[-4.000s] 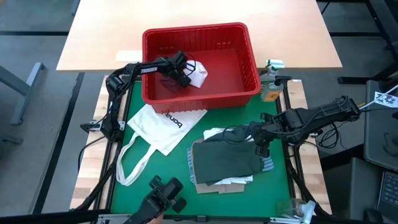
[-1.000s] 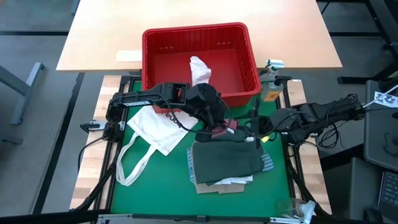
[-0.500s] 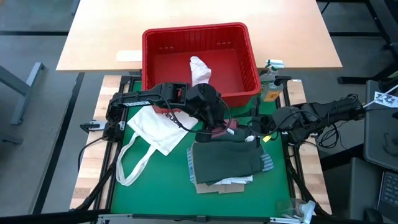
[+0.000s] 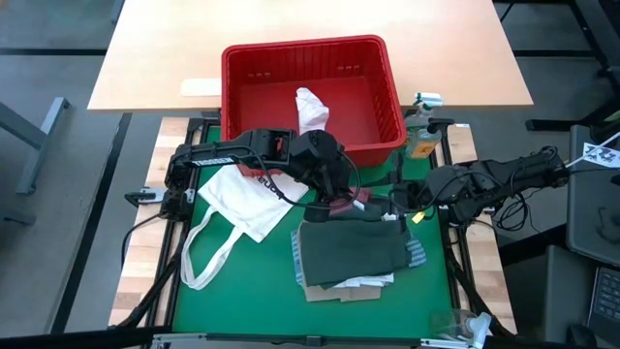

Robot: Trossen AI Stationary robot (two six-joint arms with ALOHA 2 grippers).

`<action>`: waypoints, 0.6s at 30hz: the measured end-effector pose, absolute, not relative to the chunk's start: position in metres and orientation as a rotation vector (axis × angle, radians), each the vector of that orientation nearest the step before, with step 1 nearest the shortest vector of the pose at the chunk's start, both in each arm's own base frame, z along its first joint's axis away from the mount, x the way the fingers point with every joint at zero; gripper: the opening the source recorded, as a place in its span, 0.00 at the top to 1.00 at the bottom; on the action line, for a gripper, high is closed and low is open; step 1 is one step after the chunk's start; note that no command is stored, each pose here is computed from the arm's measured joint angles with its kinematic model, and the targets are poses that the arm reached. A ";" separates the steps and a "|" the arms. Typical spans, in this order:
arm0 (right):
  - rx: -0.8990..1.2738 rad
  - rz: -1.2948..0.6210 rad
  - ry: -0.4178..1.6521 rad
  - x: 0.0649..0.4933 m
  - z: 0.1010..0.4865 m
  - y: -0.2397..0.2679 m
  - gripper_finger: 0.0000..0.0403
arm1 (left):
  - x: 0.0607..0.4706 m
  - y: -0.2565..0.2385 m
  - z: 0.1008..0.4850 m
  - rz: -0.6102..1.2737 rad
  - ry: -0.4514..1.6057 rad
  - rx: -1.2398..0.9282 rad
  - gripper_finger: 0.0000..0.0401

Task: Fold Laundry from Bin
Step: Remove the pink underwear from the red bin

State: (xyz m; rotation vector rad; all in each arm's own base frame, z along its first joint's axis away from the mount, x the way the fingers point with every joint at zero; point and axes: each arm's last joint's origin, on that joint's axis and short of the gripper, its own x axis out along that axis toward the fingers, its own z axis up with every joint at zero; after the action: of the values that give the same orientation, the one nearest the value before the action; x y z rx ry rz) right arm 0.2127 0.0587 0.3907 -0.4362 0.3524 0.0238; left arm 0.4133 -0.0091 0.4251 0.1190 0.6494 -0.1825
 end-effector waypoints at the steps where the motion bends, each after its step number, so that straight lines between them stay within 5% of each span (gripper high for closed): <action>1: -0.434 0.023 0.345 0.213 0.391 0.059 0.66 | 0.413 -0.009 0.425 -0.183 0.649 0.119 0.95; 6: -0.429 0.020 0.332 0.213 0.393 0.059 0.72 | 0.413 -0.009 0.425 -0.183 0.650 0.119 0.95; 13: -0.429 0.020 0.328 0.214 0.393 0.059 0.97 | 0.413 -0.009 0.425 -0.159 0.651 0.127 0.95; 18: -0.414 0.001 0.297 0.215 0.396 0.059 0.95 | 0.415 -0.006 0.426 -0.069 0.641 0.157 0.87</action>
State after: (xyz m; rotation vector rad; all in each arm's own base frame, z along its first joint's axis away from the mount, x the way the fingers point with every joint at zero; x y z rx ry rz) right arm 0.2146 0.0589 0.3961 -0.4137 0.2966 0.0012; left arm 0.4146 -0.0064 0.4264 0.1571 0.6407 -0.0688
